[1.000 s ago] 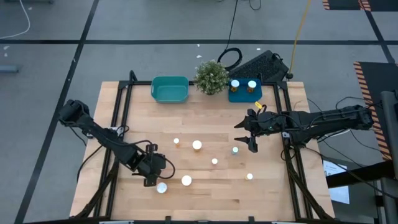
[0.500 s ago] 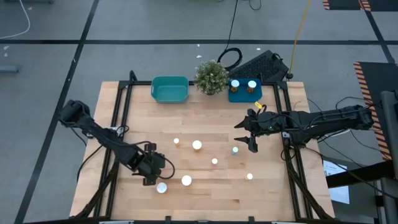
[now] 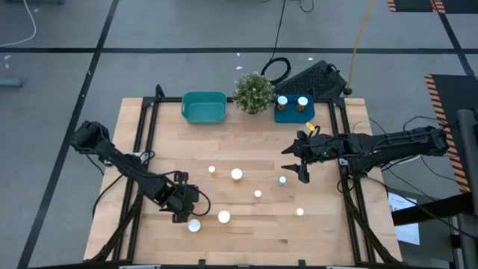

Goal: Pick and place medicine bottles into bin by pill shape (circle, oval)
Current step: Put the pink small pill bottle into the green bin

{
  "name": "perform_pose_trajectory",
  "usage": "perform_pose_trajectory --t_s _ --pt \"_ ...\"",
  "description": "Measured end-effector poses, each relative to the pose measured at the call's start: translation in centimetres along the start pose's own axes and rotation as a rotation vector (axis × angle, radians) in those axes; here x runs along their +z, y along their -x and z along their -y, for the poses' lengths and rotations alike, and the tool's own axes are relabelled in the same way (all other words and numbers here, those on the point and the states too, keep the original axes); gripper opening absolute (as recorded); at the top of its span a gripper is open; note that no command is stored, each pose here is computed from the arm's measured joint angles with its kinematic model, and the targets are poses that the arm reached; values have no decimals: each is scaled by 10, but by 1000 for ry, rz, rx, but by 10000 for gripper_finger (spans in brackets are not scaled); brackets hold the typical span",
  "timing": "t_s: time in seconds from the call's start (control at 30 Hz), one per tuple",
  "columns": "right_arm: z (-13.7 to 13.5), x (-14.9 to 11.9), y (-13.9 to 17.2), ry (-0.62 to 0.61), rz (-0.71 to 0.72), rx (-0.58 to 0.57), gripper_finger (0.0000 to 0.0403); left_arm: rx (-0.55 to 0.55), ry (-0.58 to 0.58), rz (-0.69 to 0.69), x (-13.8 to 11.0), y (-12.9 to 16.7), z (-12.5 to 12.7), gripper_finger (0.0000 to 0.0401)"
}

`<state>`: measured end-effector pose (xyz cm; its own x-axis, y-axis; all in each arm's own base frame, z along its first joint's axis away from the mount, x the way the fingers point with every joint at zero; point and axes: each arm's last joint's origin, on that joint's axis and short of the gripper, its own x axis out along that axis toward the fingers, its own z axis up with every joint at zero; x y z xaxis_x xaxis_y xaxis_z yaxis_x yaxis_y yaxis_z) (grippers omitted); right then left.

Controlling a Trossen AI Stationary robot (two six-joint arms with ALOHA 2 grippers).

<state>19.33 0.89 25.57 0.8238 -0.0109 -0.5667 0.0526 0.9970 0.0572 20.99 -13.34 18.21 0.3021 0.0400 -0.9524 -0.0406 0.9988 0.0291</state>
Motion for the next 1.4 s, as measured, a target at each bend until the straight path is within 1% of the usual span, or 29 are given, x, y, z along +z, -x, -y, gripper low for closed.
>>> perform_pose_trajectory --t_s 0.13,0.3,0.47,0.6,0.8,0.97,1.1,1.23,1.4 --pt "0 0 0 0 0 0 253 -3 3 -2 0 0 0 114" --pt "0 0 0 0 0 0 253 -7 4 -4 0 0 0 127" --pt "0 0 0 0 0 0 254 -11 0 -4 1 1 0 130" --pt "0 0 0 3 0 0 254 -13 -13 8 8 5 -2 130" --pt "0 0 0 15 0 0 253 31 -58 7 22 15 -12 131" --pt "0 0 0 18 0 0 254 59 -100 5 42 29 -29 131" --pt "0 0 0 19 -3 0 254 99 -130 2 59 43 -49 131" --pt "0 -2 -1 19 -6 0 254 123 -154 16 77 59 -73 131" --pt "1 -10 -4 18 -29 -3 254 162 -185 62 97 77 -109 131"
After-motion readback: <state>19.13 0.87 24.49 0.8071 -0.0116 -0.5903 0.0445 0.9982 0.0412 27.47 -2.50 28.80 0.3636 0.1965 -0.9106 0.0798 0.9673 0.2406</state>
